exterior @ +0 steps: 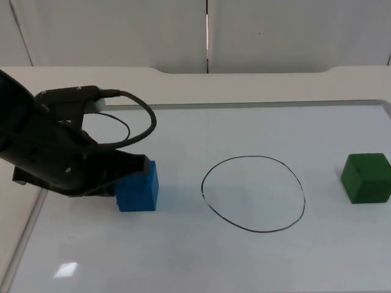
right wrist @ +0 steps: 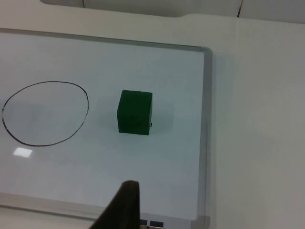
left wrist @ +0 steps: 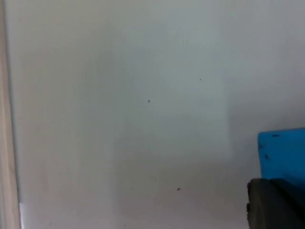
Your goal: Push the two cubes into the marked area.
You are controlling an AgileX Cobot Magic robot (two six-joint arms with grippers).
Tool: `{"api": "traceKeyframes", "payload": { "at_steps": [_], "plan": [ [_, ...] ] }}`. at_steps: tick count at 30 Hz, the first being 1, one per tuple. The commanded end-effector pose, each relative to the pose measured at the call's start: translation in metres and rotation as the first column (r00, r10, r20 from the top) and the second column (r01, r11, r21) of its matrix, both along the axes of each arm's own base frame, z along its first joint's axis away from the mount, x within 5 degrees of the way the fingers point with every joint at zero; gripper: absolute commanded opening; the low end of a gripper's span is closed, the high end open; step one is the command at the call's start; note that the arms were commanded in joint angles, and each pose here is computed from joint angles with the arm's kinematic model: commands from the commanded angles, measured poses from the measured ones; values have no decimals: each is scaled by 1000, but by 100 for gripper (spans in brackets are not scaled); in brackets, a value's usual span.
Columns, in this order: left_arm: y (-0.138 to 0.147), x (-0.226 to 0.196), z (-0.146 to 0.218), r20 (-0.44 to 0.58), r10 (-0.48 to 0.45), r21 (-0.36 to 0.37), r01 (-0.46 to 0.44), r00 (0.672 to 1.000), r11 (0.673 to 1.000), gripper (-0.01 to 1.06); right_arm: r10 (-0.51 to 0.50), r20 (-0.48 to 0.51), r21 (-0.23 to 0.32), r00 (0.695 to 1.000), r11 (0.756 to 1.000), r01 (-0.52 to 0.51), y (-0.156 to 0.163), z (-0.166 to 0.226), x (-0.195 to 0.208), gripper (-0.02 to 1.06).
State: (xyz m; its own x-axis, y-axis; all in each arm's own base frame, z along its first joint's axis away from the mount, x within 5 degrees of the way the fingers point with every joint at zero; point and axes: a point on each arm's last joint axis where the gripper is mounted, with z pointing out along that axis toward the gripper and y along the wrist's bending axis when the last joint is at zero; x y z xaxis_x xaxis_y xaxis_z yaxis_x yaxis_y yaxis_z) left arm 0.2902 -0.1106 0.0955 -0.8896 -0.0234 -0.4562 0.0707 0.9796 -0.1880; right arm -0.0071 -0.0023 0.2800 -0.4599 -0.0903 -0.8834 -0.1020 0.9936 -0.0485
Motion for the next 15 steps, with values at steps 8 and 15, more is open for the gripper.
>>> {"api": "traceKeyframes", "payload": {
  "at_steps": [8, 15],
  "plan": [
    [-16, -5, 0, 6, -15, -4, 15, 1000, 1000, 0, -4, 11, 1, 1000, 1000, 4, 0, 0, 0, 105],
    [-19, -6, -2, 7, -1, 5, 1, 1000, 1000, 0, -4, 11, 1, 1000, 1000, 4, 0, 0, 0, 105]
  ]
}}
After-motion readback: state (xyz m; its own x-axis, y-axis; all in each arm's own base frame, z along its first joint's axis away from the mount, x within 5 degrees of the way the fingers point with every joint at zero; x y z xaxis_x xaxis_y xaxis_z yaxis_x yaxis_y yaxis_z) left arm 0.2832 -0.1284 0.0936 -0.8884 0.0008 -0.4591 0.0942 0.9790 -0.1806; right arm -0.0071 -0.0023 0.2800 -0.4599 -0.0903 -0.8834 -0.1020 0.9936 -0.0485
